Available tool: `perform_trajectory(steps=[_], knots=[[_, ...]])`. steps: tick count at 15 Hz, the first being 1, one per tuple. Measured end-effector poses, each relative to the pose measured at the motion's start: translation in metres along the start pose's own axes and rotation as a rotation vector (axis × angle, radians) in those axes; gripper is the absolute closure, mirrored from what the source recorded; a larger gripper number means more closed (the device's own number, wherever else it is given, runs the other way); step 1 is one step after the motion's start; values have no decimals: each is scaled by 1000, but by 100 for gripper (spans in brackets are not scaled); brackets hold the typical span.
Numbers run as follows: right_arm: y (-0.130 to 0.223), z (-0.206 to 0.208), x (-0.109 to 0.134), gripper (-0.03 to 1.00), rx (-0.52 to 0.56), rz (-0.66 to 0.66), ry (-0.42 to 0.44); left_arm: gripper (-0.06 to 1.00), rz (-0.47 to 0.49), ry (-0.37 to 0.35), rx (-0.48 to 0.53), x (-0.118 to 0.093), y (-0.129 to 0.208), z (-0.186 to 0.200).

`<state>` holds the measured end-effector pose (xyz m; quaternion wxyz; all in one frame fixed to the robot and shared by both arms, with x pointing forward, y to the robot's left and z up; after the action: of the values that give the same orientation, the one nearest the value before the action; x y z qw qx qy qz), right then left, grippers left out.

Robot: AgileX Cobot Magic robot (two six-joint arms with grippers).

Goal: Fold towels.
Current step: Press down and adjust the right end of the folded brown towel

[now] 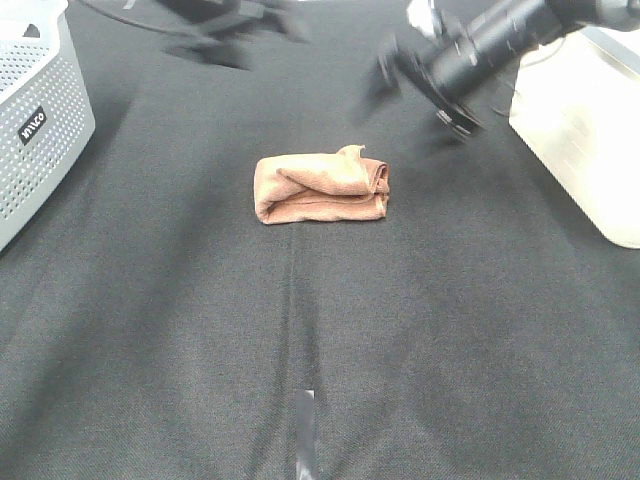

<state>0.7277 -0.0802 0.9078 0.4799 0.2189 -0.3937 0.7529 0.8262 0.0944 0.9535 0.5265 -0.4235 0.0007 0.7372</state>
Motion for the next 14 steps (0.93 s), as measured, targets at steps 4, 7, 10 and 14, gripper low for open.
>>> perform_trajectory(steps=[4, 7, 10, 14], knots=[[-9, -41, 42, 5, -49, 9, -176, 19, 52, -44, 11, 26, -12, 8], [0, -79, 41, 5, -37, 6, -215, 19, 54, -47, 16, 26, -12, 8], [-2, -82, 5, 5, -72, -25, -143, 19, 53, -58, 39, 28, -7, 8], [4, -59, -45, 5, -50, -4, 15, 19, 52, -70, 62, 31, -3, 8]])
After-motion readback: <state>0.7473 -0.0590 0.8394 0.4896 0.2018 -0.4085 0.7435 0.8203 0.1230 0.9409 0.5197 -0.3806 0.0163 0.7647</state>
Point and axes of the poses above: a point on each arm's last joint axis where the gripper is mounted, z pointing back along that axis away from the gripper, x along the wrist's bending axis when the last joint is at zero, y = z × x, the point moved 10 cm from there along -z, pointing out along that axis toward the gripper, and after that the axes turned 13 degrees about z, right-handed, at the moved point
